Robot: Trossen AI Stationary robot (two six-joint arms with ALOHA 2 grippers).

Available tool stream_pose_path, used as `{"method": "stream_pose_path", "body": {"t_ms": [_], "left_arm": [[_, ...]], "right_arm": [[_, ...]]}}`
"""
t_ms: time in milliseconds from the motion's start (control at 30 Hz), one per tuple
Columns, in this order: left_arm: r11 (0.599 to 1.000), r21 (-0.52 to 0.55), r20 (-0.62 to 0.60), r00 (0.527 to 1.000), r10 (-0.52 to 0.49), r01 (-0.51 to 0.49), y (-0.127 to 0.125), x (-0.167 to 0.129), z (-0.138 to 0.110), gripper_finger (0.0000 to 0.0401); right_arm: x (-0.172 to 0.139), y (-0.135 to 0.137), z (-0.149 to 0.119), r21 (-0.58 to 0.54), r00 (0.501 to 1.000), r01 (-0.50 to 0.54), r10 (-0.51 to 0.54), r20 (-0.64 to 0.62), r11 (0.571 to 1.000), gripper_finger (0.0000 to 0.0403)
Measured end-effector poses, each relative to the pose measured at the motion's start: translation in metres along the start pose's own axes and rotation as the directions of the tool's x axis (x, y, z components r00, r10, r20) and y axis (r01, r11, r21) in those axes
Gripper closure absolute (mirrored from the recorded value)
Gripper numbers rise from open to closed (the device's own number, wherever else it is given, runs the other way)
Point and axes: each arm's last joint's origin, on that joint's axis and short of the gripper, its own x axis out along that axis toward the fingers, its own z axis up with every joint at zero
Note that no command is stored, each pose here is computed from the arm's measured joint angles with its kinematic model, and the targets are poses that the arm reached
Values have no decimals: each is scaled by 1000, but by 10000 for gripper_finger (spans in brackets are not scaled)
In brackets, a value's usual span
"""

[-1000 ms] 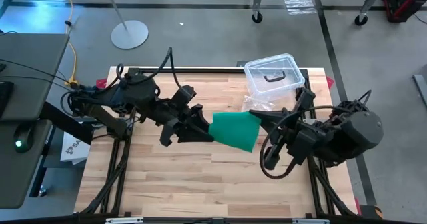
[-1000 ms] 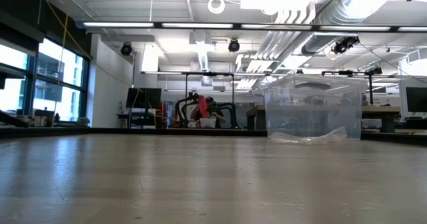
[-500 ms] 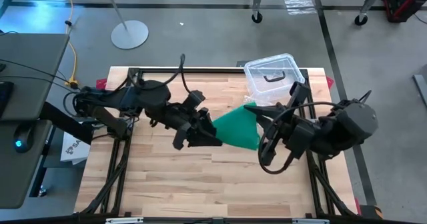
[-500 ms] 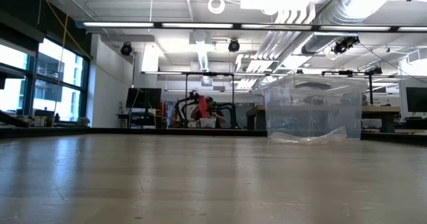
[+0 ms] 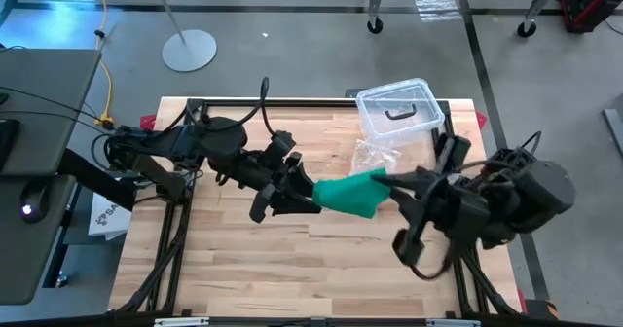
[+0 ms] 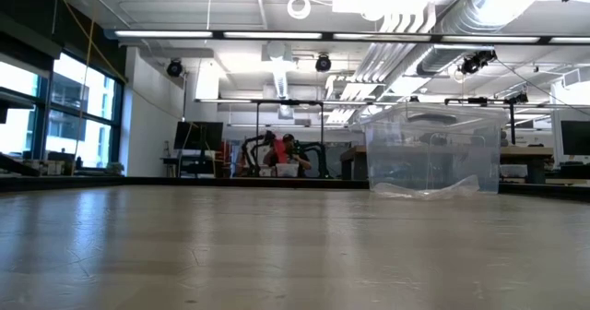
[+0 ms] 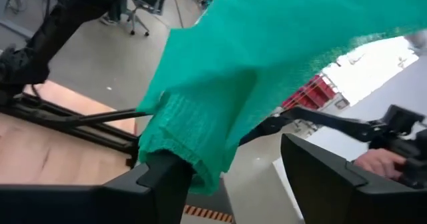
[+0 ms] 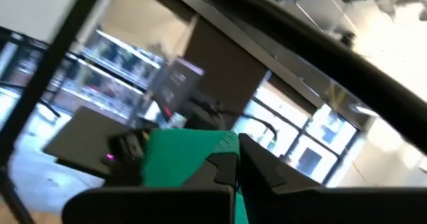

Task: Roll bandage
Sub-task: Roll the green bandage

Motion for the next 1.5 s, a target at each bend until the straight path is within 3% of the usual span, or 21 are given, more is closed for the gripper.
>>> {"method": "stream_pose_path", "body": {"t_ms": [200, 400, 600, 733, 933, 1033, 1200, 1433, 1500], "left_arm": [[999, 14, -13, 999, 31, -31, 2, -8, 2, 183], [992, 40, 41, 992, 122, -124, -2, -29, 6, 183], [988, 81, 84, 988, 126, -133, -8, -42, 11, 183], [975, 175, 60, 990, 125, -134, -13, -49, 8, 183], [892, 341, 15, 951, 310, -296, -19, -60, -14, 183], [827, 418, 49, 919, 392, -375, -27, -63, -26, 183], [748, 530, 83, 903, 422, -399, -43, -55, -46, 183], [683, 589, 99, 877, 469, -432, -41, -26, -64, 183], [632, 607, 137, 848, 513, -481, -38, -20, -66, 183]], "right_arm": [[-12, 4, 9, 41, 999, -26, 25, 39, 999, 403], [-28, 7, 22, 101, 994, -61, 51, 94, 993, 403], [-30, 6, 20, 109, 1000, 9, -7, -17, 994, 403], [-26, 4, 15, 200, 996, 62, -48, -77, 978, 403], [-17, 9, 2, 330, 984, 107, -53, -169, 938, 403], [-10, 10, -8, 448, 971, 172, -74, -227, 877, 403], [6, 6, -26, 532, 953, 244, -100, -285, 811, 403], [23, -6, -35, 559, 954, 262, -125, -271, 787, 403], [26, -9, -36, 579, 952, 279, -142, -270, 766, 403]]}}
